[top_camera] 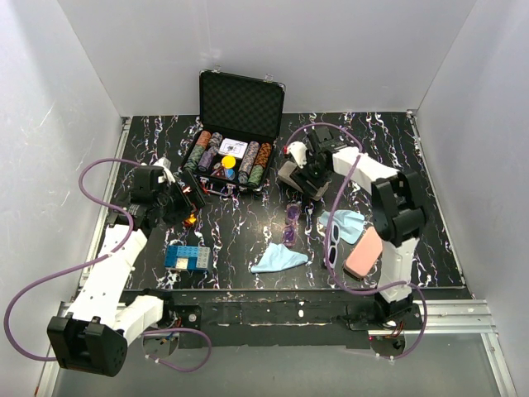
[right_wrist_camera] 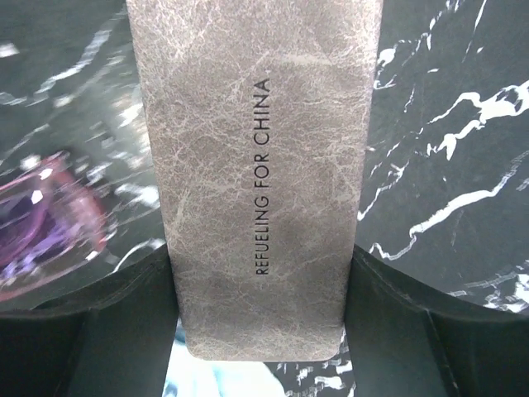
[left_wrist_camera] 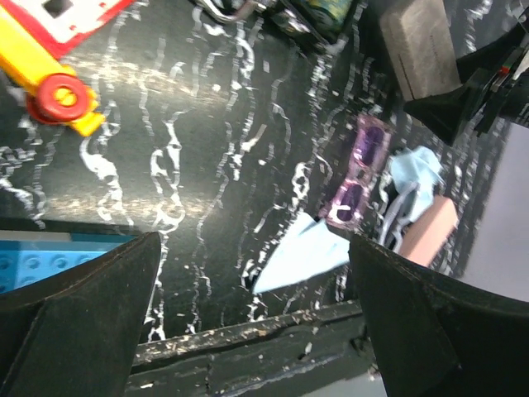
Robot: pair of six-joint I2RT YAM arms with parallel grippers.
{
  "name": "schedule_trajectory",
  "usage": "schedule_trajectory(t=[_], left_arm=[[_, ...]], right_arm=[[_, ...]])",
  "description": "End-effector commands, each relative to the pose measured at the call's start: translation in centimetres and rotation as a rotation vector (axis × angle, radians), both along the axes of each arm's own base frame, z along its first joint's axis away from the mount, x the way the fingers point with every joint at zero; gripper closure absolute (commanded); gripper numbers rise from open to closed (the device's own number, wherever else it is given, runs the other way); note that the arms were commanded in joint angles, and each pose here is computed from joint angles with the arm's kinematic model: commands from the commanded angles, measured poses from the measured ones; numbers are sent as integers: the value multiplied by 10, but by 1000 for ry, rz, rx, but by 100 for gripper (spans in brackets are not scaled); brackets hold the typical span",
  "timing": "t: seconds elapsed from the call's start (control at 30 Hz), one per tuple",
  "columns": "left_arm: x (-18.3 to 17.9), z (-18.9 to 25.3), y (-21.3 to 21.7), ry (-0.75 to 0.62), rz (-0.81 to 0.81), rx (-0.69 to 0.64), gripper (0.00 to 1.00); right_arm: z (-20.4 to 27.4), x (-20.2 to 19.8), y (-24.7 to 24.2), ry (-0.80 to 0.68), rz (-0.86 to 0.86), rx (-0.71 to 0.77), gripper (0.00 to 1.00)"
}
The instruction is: Organize the sunglasses
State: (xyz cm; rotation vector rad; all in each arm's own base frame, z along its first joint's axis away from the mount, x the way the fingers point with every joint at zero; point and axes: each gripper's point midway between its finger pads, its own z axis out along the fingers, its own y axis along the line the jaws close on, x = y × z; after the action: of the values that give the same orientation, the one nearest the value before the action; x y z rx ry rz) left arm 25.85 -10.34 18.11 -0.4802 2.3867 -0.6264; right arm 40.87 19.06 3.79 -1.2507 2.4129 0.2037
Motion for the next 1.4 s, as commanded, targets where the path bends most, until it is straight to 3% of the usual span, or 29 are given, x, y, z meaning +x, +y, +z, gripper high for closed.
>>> schedule_trajectory(t=[0.0,0.1,0.23,0.43,0.57,0.83,1.07,1.13,1.27,1.3,1.37], left_arm=[[-3,46,-38,-111,-178,-180,2],[-6,82,-67,-190,-323,-346,2],[-20,121,-98,-260,-476,-574,2],[-45,138,-119,-321,-555,-577,2],[-67,119,-133,-247,-591,-588,2],[-81,79,-152,-126,-626,-563,2],[-72,75,-152,-140,-595,-530,37],[-70,73,-151,-143,-581,-520,54],[-67,75,-151,-152,-574,-516,99],[-66,76,-151,-154,-567,-512,100],[-59,84,-148,-195,-549,-477,100]], right_arm=[[109,-17,38,-302,263,116,54],[149,-60,66,-455,479,181,53],[175,-120,96,-532,681,237,52],[193,-167,118,-537,781,237,52],[210,-175,128,-610,800,289,51],[220,-193,135,-620,821,316,51],[218,-203,132,-582,838,312,51],[217,-204,131,-571,833,307,51],[227,-192,133,-613,743,325,47],[234,-189,136,-644,727,344,34],[250,-177,136,-722,644,371,27]])
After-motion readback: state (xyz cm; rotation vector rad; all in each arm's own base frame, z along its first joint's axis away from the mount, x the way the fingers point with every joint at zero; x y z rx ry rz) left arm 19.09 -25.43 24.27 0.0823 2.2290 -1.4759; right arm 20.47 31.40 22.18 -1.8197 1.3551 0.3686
